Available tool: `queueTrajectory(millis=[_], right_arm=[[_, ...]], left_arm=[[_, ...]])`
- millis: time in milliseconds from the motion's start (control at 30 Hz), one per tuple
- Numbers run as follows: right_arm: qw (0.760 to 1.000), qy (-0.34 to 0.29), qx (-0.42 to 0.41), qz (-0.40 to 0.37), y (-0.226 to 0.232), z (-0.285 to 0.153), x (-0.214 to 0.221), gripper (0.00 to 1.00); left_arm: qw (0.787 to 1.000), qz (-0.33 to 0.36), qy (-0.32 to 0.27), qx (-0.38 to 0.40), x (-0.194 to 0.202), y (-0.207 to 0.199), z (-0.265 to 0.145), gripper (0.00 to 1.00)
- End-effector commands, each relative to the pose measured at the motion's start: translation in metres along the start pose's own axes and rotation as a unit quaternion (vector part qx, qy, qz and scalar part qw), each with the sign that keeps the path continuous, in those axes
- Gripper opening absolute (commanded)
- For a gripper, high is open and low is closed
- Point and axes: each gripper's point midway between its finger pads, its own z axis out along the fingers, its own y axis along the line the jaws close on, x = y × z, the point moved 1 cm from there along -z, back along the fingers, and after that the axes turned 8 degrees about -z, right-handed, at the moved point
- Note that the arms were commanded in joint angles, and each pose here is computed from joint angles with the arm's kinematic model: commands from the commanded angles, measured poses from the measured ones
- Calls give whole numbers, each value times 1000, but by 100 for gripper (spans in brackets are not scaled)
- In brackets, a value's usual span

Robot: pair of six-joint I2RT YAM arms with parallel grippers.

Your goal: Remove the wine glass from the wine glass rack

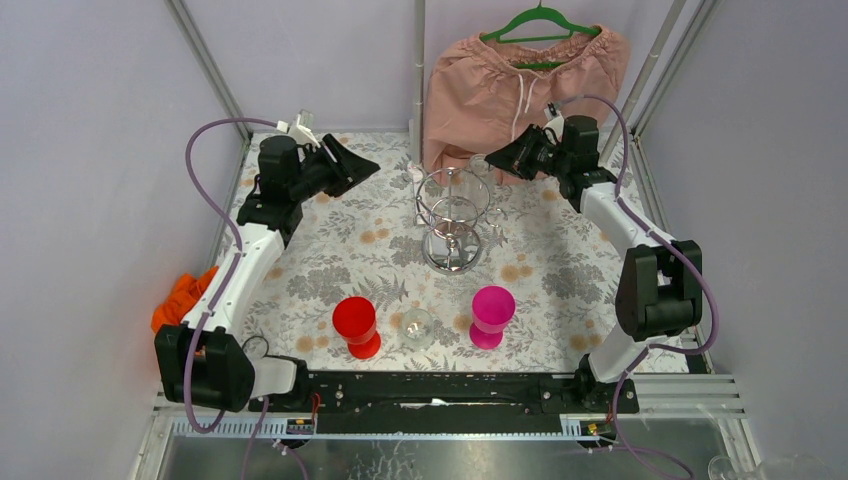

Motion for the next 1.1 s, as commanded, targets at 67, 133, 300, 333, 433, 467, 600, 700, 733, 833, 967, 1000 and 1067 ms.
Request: queueTrajectory(millis=[67, 133, 300, 333, 433, 467, 600, 700, 733, 833, 967, 1000, 1067], right_arm=[[998, -31, 24, -50, 7, -8, -27, 0], [997, -33, 29, -57, 7, -8, -30, 0], [996, -40, 28, -70, 13, -11, -35, 0], [996, -40, 26, -71, 13, -10, -35, 0], [997, -41, 21, -67, 15, -11, -35, 0], [997, -39, 16, -62, 16, -10, -34, 0], [999, -29, -19, -1, 19, -7, -25, 0], [996, -38, -68, 33, 26, -7, -23, 0], [996, -40, -75, 42, 26, -7, -23, 0], [994, -45, -84, 54, 25, -7, -24, 0], [992, -63, -89, 66, 21, -11, -29, 0], [990, -69, -98, 72, 22, -13, -31, 0], [986, -79, -121, 86, 24, -17, -35, 0]], left_arm=[[1000, 19, -16, 13, -6, -6, -5, 49], [1000, 20, -16, 10, -6, -4, -4, 49], [1000, 20, -17, 2, -6, 0, -3, 49], [1000, 21, -17, 2, -6, 0, -3, 49], [1000, 19, -15, 0, -5, 2, -2, 49], [1000, 20, -15, -1, -6, 3, -1, 49], [1000, 18, -13, -3, -5, 5, 0, 49], [1000, 18, -11, -2, -4, 6, 1, 49], [1000, 18, -11, -2, -4, 6, 1, 49], [1000, 19, -10, -3, -3, 7, 1, 49], [1000, 19, -11, -5, -3, 10, 2, 48], [1000, 19, -10, -5, -3, 11, 2, 48], [1000, 16, -9, -6, -2, 13, 4, 48]])
